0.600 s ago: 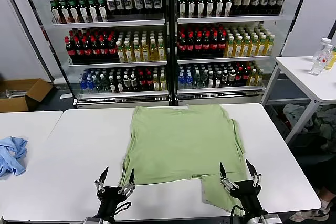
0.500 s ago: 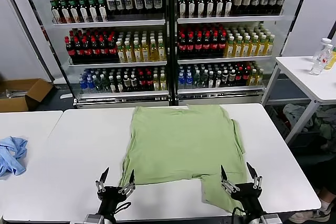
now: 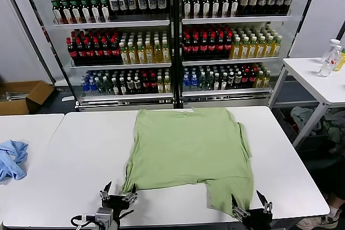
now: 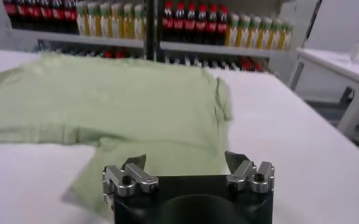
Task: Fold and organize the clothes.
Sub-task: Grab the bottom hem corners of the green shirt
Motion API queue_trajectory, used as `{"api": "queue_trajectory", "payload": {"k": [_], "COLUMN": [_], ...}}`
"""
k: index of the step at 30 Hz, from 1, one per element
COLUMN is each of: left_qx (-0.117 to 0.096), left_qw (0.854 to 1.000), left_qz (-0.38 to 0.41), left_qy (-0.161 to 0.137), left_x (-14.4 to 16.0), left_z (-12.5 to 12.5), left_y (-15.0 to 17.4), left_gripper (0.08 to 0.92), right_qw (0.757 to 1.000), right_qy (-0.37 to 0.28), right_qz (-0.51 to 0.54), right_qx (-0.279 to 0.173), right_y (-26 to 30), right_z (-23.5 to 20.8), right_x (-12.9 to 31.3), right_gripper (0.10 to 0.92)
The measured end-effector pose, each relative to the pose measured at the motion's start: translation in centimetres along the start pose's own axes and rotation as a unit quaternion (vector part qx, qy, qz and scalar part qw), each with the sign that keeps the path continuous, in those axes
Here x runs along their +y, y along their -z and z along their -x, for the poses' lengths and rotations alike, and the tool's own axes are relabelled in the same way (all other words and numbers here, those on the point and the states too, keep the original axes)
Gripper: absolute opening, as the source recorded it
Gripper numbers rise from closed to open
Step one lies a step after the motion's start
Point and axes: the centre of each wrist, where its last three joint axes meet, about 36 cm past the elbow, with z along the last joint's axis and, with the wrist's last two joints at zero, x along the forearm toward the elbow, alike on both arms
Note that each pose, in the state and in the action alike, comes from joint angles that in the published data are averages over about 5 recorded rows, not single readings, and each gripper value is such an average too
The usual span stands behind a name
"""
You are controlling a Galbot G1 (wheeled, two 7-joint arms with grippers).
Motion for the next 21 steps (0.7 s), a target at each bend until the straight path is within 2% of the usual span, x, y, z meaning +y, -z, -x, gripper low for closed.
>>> {"api": "queue_trajectory", "payload": {"k": [3, 10, 21], "left_qx": [0.009, 0.024, 0.028], "left_qw": [1.000, 0.999, 0.997], "left_qz": [0.001, -0.011, -0.036], "left_qy": [-0.002, -0.020, -0.058], "left_x": [-0.04, 0.04, 0.45], "left_z": [0.06, -0.21, -0.39], "left_y": [-0.05, 0.07, 0.32], "left_gripper": [0.749, 0.541, 0.229], "right_qw": [1.000, 1.000, 0.999], "right_qy": [0.004, 0.011, 0.027], "right_qz": [0.008, 0.021, 0.027], "right_qx": [0.010, 0.019, 0.001], "right_y": [-0.36, -0.68, -0.21], "right_z": [-0.05, -0.03, 0.00], "right_x": [0.10, 0.08, -0.36], "right_gripper": [0.640, 0.441, 0.132]}}
